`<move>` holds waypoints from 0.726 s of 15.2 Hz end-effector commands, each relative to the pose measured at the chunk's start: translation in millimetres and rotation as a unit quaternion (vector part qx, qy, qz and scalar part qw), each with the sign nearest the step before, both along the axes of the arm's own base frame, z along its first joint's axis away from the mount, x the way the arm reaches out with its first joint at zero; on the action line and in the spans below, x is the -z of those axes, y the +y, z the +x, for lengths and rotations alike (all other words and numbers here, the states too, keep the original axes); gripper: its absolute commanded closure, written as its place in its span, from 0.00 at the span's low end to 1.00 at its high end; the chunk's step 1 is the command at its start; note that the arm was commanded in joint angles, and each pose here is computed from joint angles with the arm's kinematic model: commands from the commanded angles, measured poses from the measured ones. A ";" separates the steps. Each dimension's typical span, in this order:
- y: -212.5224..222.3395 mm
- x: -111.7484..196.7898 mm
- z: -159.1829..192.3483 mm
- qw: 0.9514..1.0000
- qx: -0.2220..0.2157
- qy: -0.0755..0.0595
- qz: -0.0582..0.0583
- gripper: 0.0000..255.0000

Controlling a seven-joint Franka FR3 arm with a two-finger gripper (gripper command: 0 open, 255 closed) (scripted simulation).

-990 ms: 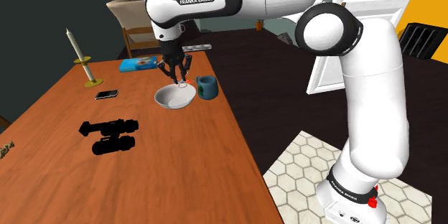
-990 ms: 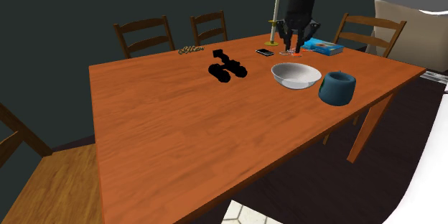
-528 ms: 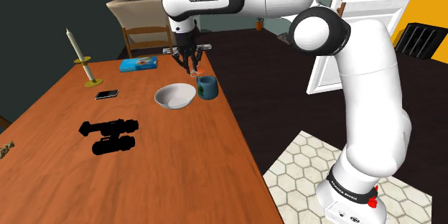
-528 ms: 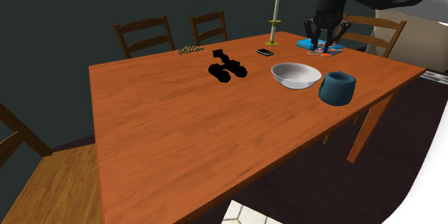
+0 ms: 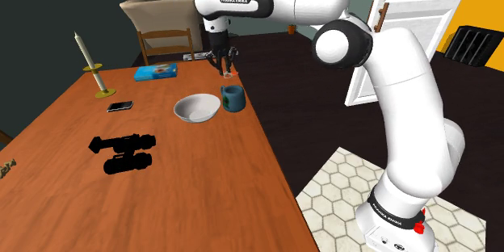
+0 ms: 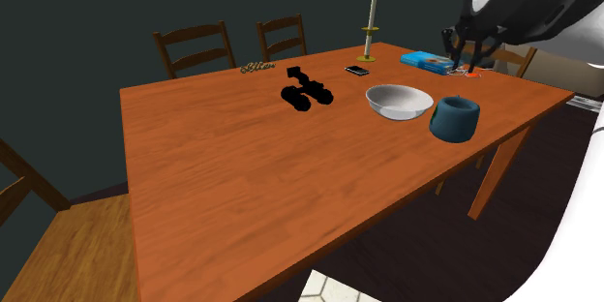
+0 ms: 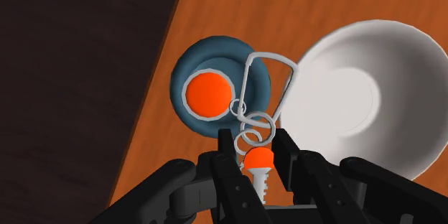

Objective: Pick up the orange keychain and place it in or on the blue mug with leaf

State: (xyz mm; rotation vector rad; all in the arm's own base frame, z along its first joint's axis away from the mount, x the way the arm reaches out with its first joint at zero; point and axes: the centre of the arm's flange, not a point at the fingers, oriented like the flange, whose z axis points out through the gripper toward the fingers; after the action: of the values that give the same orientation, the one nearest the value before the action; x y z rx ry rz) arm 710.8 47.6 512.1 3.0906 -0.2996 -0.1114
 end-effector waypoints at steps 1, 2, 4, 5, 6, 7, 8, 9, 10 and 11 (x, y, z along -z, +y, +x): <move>-1.9 10.1 1.1 1.000 0.000 0.000 0.000 1.00; -1.9 15.4 1.1 1.000 0.000 0.000 0.000 1.00; -1.9 25.9 1.1 1.000 0.000 0.000 0.000 1.00; -1.9 31.2 1.1 1.000 0.000 0.000 0.000 1.00; -1.9 36.5 1.1 1.000 0.000 0.000 0.000 1.00; -1.9 41.8 1.1 1.000 0.000 0.000 0.000 1.00; -1.9 47.1 1.1 1.000 0.000 0.000 0.000 1.00; -1.9 52.3 1.1 1.000 0.000 0.000 0.000 1.00; -1.9 57.6 1.1 1.000 0.000 0.000 0.000 1.00; -1.9 62.9 1.1 1.000 0.000 0.000 0.000 1.00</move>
State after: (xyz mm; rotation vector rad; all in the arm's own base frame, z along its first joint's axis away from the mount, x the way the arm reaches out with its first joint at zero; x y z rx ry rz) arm 712.1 45.9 454.8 3.0909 -0.2983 -0.1117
